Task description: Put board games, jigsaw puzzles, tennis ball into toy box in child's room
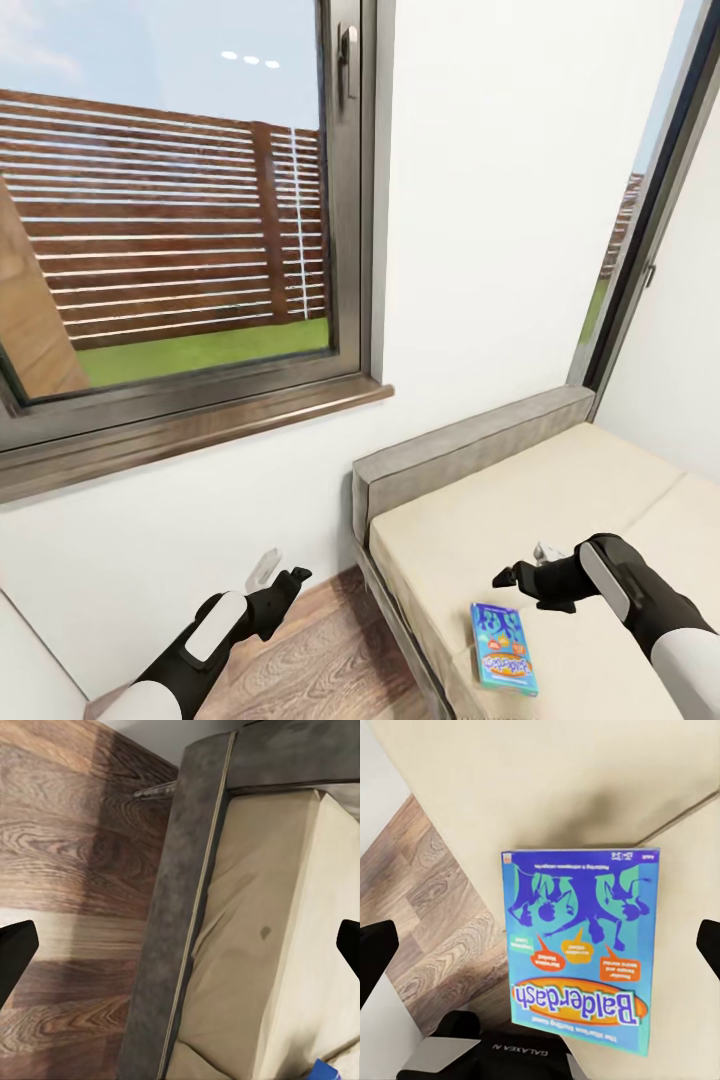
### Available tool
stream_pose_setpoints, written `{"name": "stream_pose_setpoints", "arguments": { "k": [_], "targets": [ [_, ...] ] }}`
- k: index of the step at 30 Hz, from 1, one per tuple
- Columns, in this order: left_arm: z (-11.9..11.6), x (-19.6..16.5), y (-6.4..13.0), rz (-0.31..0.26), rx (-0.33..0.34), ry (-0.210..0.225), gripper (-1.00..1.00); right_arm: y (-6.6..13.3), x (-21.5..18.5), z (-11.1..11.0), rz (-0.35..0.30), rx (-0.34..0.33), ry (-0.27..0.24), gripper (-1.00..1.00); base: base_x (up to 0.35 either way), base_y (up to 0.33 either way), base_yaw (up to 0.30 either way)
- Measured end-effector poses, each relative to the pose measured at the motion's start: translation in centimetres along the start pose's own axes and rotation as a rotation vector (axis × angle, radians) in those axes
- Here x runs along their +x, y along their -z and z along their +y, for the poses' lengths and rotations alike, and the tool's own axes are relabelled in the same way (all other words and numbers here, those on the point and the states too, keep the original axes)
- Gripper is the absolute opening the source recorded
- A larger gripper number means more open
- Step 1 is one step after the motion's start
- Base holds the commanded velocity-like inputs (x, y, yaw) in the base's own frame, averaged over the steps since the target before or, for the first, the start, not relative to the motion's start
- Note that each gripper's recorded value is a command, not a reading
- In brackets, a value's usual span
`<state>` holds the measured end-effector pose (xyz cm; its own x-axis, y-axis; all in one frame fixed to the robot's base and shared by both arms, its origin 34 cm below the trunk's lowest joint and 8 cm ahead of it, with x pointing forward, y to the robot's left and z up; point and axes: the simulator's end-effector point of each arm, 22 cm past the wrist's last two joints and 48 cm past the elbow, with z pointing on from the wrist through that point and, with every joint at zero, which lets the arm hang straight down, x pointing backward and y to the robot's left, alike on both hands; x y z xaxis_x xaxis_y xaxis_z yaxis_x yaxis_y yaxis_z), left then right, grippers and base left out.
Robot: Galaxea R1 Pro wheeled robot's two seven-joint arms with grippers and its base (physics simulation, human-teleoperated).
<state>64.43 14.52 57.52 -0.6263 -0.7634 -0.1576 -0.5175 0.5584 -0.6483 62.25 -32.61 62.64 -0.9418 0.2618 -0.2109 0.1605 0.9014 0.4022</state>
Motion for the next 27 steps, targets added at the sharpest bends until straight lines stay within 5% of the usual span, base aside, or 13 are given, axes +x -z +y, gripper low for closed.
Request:
{"name": "stream_pose_setpoints", "arguments": {
  "k": [27],
  "targets": [
    [0.25, -0.04, -0.13, -0.005, -0.001, 0.003, 1.0, -0.43, 0.45, 0.0, 0.008, 0.0, 0.003, 1.0, 0.0, 0.0, 0.0]
  ]
}}
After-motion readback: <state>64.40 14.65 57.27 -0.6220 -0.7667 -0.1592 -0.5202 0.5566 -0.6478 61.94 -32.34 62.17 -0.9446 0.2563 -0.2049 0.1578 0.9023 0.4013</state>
